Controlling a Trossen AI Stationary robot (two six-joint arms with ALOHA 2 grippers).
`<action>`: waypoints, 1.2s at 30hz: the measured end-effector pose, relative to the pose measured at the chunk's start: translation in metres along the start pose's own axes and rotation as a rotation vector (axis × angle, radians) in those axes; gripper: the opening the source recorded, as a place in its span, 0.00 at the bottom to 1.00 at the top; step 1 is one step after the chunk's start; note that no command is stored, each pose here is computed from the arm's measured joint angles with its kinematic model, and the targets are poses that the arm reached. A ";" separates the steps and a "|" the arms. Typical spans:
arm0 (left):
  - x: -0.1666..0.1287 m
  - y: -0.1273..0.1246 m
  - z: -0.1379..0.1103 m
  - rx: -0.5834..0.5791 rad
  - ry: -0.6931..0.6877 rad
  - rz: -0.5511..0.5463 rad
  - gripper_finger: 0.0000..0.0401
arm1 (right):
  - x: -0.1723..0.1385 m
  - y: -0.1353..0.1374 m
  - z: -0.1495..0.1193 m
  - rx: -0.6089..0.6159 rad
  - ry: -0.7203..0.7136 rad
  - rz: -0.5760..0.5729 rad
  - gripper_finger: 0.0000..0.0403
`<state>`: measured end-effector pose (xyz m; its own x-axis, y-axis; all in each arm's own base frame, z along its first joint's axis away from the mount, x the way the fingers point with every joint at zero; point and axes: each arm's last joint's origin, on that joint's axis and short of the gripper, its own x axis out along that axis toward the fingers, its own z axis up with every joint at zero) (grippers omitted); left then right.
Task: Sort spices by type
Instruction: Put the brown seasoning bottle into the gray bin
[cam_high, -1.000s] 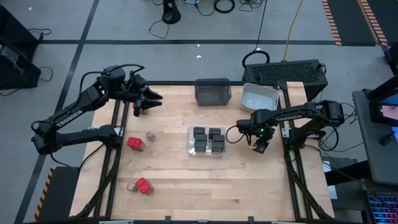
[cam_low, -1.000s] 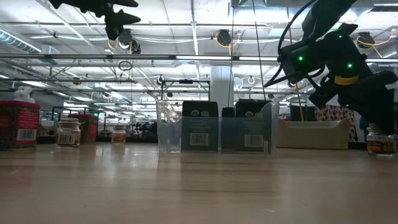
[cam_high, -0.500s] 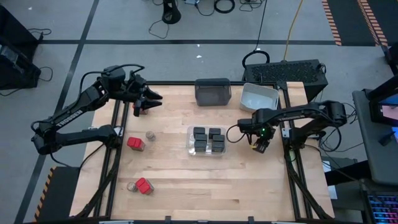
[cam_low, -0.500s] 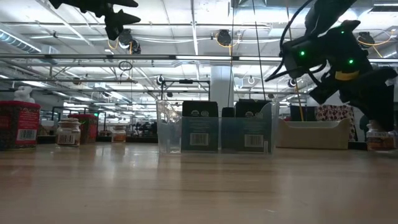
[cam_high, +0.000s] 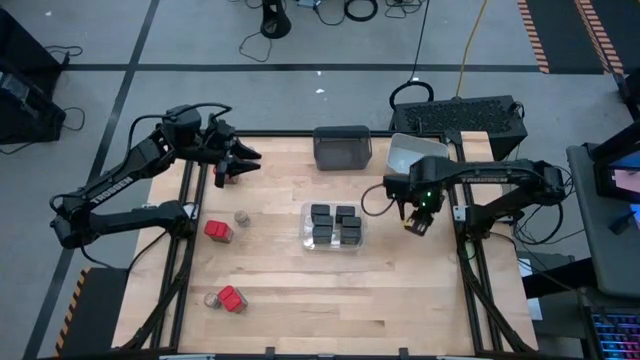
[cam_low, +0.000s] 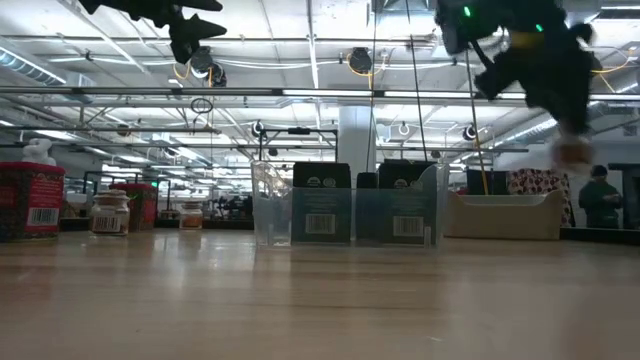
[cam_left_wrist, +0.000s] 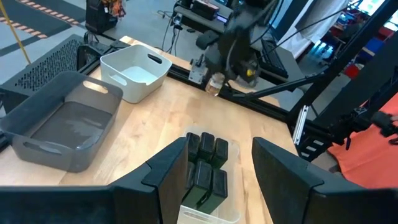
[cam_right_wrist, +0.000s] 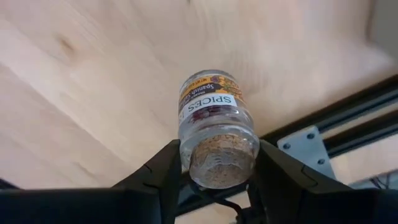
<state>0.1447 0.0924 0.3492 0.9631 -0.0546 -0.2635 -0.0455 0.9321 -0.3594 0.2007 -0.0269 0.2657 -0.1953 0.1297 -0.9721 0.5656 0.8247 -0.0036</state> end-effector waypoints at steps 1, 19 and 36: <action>0.000 0.000 0.000 0.002 0.000 0.000 0.46 | -0.009 -0.001 0.001 0.004 -0.025 0.012 0.38; 0.000 0.000 -0.001 0.045 0.008 -0.006 0.46 | -0.093 -0.067 0.060 0.297 -0.276 0.080 0.38; 0.000 -0.003 -0.001 0.057 0.018 -0.124 0.46 | -0.058 -0.145 0.105 0.447 -0.108 0.075 0.38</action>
<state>0.1449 0.0891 0.3496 0.9554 -0.1770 -0.2364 0.0896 0.9365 -0.3391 0.2146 -0.2116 0.2979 -0.0697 0.1022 -0.9923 0.8692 0.4943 -0.0101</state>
